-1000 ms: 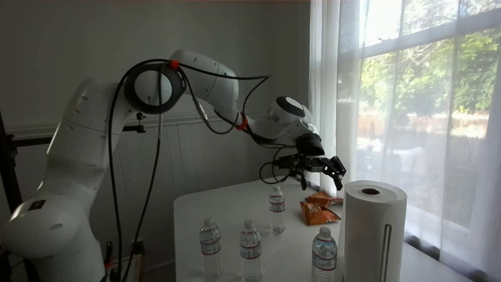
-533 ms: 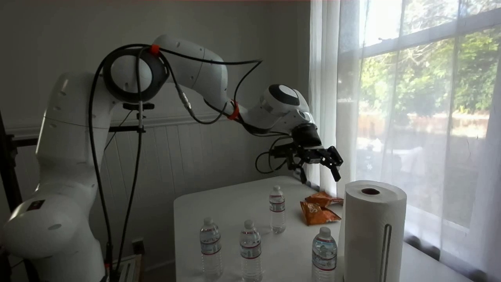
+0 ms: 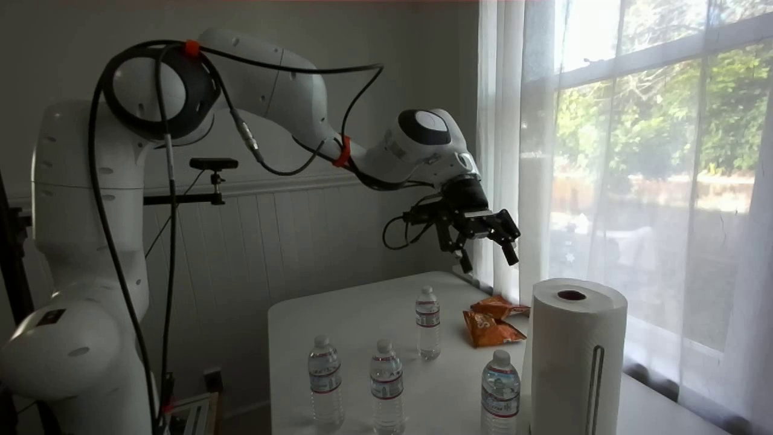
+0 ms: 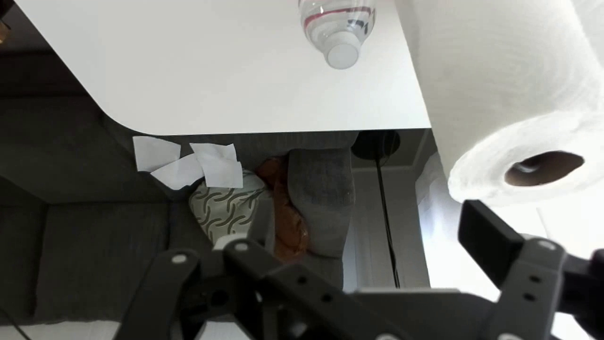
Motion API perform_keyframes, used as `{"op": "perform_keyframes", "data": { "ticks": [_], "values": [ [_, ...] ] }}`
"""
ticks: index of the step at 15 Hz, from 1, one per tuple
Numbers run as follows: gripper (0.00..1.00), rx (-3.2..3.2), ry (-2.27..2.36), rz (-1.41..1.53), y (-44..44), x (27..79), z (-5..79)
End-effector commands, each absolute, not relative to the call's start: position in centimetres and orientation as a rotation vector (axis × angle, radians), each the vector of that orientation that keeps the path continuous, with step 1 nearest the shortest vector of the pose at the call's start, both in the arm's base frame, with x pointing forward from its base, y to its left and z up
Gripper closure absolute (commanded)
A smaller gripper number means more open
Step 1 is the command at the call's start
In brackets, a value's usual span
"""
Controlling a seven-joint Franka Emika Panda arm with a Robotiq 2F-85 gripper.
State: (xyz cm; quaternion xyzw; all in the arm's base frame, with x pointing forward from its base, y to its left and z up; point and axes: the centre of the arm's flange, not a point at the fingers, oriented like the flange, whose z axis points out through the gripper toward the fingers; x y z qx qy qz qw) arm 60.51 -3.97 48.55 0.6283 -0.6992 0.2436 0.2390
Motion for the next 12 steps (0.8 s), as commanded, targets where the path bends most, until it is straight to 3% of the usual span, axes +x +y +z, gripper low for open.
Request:
{"op": "perform_keyframes", "data": {
  "ticks": [1,12],
  "values": [
    [0.0,1.897,-1.918,0.6,-5.0,57.7,49.7],
    [0.0,2.445,-1.78,0.292,-3.8,55.9,50.2]
  ]
}}
